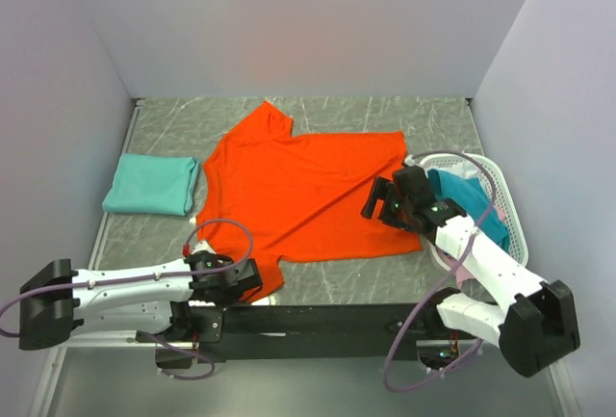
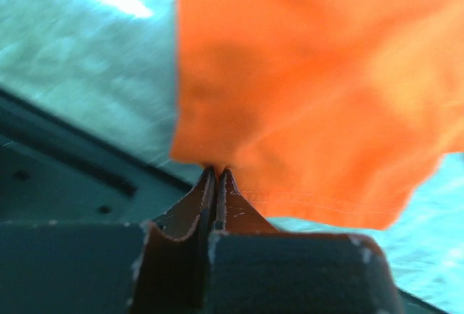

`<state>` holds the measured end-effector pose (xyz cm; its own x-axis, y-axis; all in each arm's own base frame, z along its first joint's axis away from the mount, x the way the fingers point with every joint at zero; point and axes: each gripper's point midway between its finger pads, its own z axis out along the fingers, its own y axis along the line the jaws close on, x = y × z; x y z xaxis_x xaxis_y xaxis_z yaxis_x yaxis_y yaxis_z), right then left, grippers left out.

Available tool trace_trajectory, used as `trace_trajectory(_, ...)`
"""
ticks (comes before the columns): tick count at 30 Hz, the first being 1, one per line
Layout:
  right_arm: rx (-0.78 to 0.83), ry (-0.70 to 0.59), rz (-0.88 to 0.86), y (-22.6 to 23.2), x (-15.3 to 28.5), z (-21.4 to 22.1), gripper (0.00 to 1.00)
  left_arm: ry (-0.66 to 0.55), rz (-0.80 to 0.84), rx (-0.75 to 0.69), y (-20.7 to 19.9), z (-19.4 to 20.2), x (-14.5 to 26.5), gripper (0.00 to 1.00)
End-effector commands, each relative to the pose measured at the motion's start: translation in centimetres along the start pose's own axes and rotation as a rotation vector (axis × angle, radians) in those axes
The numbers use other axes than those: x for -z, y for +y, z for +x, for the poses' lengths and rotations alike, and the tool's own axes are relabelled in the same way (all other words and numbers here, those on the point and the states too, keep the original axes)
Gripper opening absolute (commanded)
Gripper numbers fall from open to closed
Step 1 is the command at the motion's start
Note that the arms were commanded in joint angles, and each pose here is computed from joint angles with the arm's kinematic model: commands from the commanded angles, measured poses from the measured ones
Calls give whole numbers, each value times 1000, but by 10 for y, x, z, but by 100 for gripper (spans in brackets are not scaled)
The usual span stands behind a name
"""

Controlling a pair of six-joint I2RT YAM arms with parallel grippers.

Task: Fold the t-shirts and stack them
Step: Flatten the tshirt out

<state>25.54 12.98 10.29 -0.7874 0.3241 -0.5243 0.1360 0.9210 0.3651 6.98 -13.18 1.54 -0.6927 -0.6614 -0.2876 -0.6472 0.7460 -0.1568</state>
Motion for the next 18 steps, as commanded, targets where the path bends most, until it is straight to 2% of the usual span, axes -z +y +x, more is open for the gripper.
trace_trajectory(1,-78,-22,123,-34,10,8,96,-69,138,103,-33,-17,7,0)
trace_trajectory(3,-121,-4,164,-50,12,20,99,-71,173,98,-37,-20,10,0)
trace_trajectory(6,-176,35,186,-68,11,41,98,-86,206,88,-41,-24,13,1)
trace_trajectory(12,-225,58,209,-80,8,60,93,-114,237,65,-45,-30,18,1)
trace_trajectory(18,-298,-5,258,-92,-4,58,85,-121,242,71,-43,-32,17,1)
